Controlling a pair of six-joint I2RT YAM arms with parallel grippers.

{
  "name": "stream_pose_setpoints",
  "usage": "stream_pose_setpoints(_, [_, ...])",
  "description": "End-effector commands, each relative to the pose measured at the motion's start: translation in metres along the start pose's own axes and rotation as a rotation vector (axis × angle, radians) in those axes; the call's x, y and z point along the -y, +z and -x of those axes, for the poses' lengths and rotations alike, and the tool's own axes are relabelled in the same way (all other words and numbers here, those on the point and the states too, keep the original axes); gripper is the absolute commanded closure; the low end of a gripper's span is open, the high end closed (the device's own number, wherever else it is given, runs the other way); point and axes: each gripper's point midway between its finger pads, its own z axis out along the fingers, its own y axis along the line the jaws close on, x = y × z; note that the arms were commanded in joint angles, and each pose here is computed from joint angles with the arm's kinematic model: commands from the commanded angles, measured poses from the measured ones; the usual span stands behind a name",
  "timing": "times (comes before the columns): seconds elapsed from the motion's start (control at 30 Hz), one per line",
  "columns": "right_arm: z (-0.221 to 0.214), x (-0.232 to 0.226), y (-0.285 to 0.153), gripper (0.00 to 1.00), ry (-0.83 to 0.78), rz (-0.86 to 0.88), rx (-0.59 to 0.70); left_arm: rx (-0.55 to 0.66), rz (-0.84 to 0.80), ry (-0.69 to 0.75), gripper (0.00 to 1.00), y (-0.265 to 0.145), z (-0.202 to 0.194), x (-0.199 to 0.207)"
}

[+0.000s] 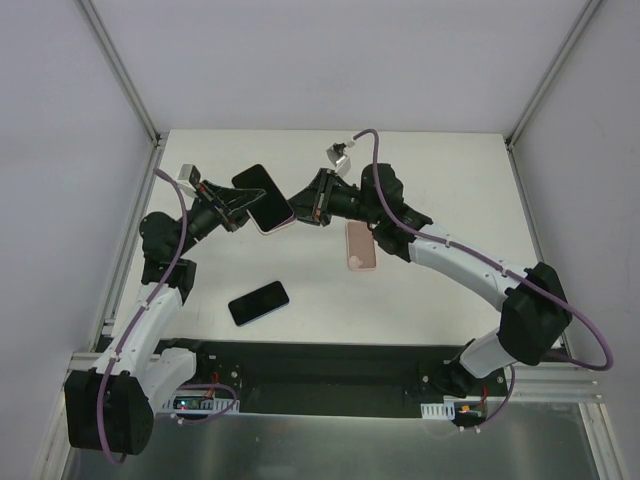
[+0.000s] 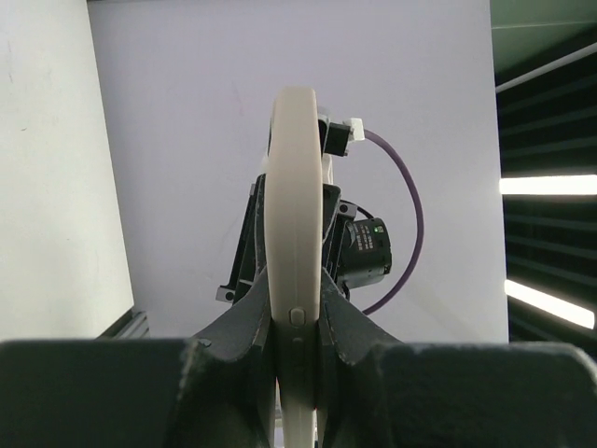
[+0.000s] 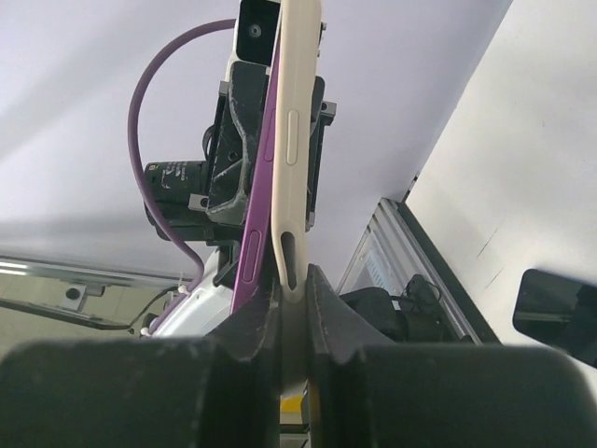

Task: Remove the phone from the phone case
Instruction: Remove the phone case from the phone.

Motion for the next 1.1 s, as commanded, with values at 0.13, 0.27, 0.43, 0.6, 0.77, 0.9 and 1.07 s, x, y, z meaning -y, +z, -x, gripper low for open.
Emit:
stream_pose_setpoints(0.13, [0.029,0.035,-0.002,0.99,-0.075,-0.181,0.22,-0.455,-0.055,0.211,1.0,-0.021,-0.093,0.011])
stream_pose_setpoints(0.27, [0.029,0.049,-0.024,0.99,-0.144,-0.297,0.247,-0.451,0.008,0.223,1.0,-0.016,-0.088,-0.009])
stream_pose_setpoints(0.43, [0.032,0.071,-0.057,0.99,-0.204,-0.449,0.308,-0.444,0.057,0.242,0.56,-0.012,-0.081,-0.031])
stream_pose_setpoints(0.6, [0.031,0.092,-0.079,0.99,-0.223,-0.545,0.344,-0.456,0.07,0.245,0.24,-0.006,-0.079,-0.039])
stream_pose_setpoints(0.77, [0.033,0.113,-0.104,0.99,-0.271,-0.682,0.371,-0.459,0.092,0.249,0.03,-0.003,-0.076,-0.041])
stream_pose_setpoints(0.9, [0.038,0.132,-0.141,0.99,-0.379,-0.905,0.398,-0.429,0.177,0.32,0.02,-0.001,-0.067,-0.055])
stream_pose_setpoints(1.07, [0.038,0.147,-0.16,0.99,-0.503,-1.131,0.327,-0.403,0.479,0.398,0.03,-0.005,-0.061,-0.111])
